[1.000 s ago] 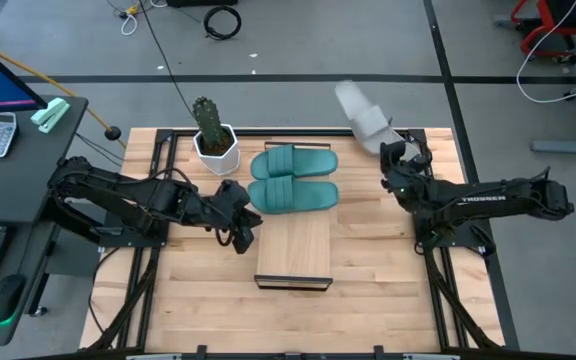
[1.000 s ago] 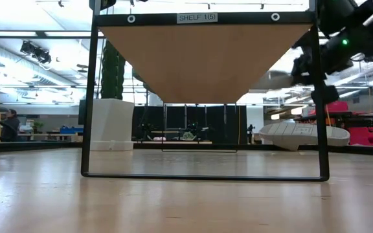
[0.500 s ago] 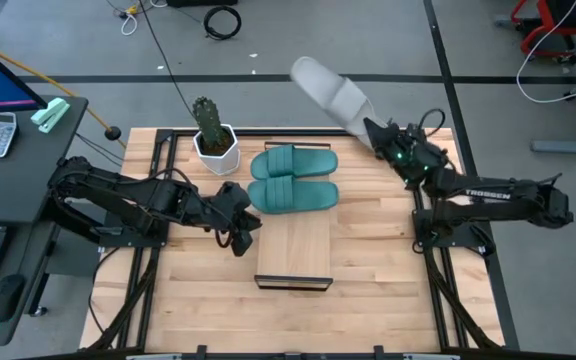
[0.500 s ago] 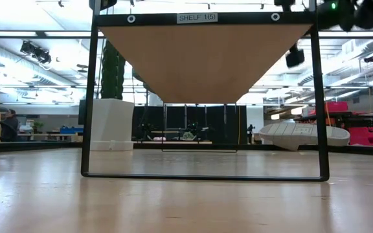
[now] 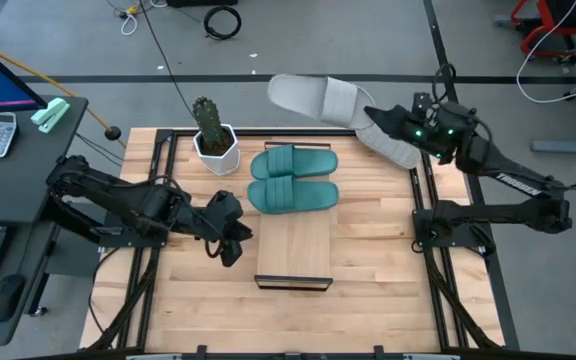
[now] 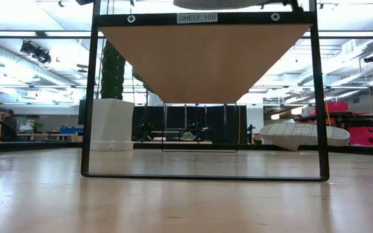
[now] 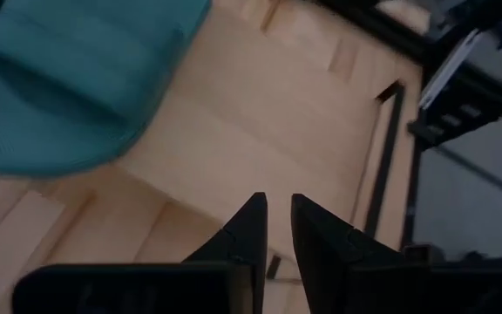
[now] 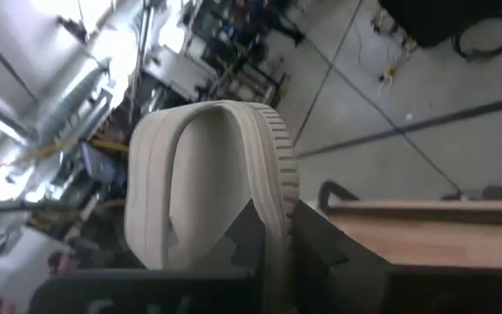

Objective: Pick and place slides into the shelf
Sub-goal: Put the left gray slide on the shelf

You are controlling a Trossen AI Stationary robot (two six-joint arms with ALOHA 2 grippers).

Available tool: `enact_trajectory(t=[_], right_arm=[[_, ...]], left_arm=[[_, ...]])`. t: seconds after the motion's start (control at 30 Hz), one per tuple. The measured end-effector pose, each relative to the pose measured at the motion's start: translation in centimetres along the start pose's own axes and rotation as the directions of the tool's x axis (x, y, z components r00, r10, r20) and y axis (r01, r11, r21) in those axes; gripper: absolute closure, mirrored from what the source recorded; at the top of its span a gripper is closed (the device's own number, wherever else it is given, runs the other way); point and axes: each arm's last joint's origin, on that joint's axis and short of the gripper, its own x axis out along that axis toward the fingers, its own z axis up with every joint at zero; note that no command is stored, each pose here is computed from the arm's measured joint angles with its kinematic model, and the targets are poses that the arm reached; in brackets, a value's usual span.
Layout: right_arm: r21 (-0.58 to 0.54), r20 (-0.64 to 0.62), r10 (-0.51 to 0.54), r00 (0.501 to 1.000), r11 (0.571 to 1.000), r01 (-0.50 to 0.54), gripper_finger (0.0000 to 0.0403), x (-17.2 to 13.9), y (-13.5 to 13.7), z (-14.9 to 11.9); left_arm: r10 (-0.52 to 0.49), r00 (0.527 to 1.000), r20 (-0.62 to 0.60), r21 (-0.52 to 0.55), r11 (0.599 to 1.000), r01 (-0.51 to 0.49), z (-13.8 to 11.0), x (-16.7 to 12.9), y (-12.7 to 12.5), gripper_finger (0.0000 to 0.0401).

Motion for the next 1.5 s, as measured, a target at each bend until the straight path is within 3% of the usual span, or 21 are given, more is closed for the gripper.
enact_trajectory(t=[0.17,0.43,0.97,1.5], right_arm=[[0.033,-0.122,-0.024,0.992,0.999,0.028,0.037,-1.0,1.0,-0.6],[0.124,-0.265,-0.022,0.964,0.991,0.057,0.037,-1.5,1.7,-4.0],[0.141,-0.357,-0.178,0.917,0.96,0.241,0.037,-3.8,3.0,-11.5],[0.242,-0.382,-0.233,0.894,0.909,0.34,0.037,-4.9,3.8,-18.8]], left_arm=[[-0.006,1.0,-0.003,-0.002,1.0,0.006,-0.2,-0.4,-0.1,0.0333],[0.018,1.0,0.005,-0.008,1.0,-0.017,-0.3,-0.5,0.0,0.0339],[0.08,0.996,0.037,0.035,0.996,-0.082,0.0,-0.4,0.6,0.0339],[0.097,0.995,0.003,0.124,0.988,-0.097,0.0,-0.3,1.0,0.0339]])
